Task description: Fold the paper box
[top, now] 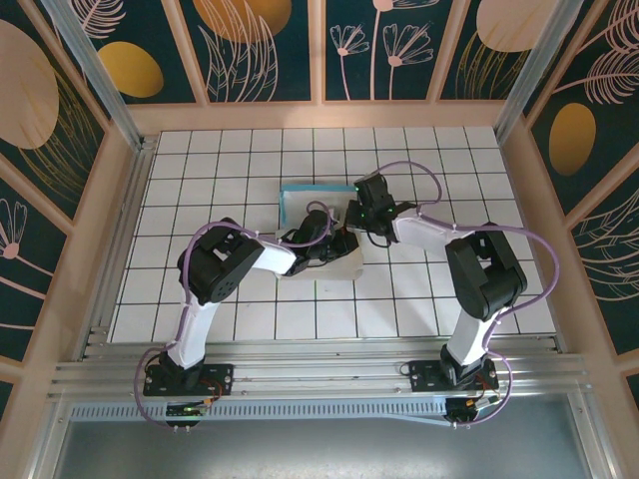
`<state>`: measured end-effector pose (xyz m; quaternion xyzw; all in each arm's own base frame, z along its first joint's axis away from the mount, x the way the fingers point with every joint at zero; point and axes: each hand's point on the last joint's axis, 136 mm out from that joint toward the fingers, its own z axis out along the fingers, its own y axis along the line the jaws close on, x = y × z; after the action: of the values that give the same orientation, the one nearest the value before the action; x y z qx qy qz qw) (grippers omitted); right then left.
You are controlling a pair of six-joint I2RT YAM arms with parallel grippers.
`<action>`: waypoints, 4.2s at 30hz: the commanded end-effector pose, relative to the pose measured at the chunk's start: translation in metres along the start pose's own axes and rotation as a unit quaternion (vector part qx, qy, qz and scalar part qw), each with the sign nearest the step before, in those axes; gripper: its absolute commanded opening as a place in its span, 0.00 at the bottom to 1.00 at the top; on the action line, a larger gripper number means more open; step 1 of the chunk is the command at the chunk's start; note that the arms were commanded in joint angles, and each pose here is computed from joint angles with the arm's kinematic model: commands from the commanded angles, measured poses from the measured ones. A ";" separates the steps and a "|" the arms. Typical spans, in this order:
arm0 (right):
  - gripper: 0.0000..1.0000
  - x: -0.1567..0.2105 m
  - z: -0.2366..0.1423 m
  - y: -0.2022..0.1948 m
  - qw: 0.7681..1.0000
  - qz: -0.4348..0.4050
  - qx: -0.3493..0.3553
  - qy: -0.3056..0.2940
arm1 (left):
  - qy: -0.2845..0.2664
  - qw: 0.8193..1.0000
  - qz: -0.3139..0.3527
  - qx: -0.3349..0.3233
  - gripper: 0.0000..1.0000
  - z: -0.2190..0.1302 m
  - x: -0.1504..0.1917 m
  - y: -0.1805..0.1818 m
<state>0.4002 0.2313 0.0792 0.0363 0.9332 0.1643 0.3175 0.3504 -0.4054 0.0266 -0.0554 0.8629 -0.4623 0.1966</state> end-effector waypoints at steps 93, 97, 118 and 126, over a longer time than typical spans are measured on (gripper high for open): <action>0.81 -0.024 -0.115 -0.025 0.976 -0.152 -0.099 -0.119 | -0.113 0.987 0.019 -0.111 0.31 -0.182 -0.150 0.043; 0.66 -0.030 -0.091 -0.040 0.964 -0.217 -0.120 -0.097 | -0.114 0.987 0.024 -0.115 0.31 -0.183 -0.151 0.043; 0.51 -0.017 -0.016 0.012 0.906 -0.339 -0.254 -0.011 | -0.113 0.986 0.021 -0.122 0.31 -0.182 -0.152 0.046; 0.50 -0.024 -0.001 0.021 0.908 -0.341 -0.243 -0.015 | -0.111 0.986 0.024 -0.120 0.30 -0.182 -0.152 0.045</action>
<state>0.4092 0.2343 0.0944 -0.3498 0.8253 0.2665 0.3542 0.4284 -0.1951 0.1327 -0.1182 0.8737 -0.3531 0.3130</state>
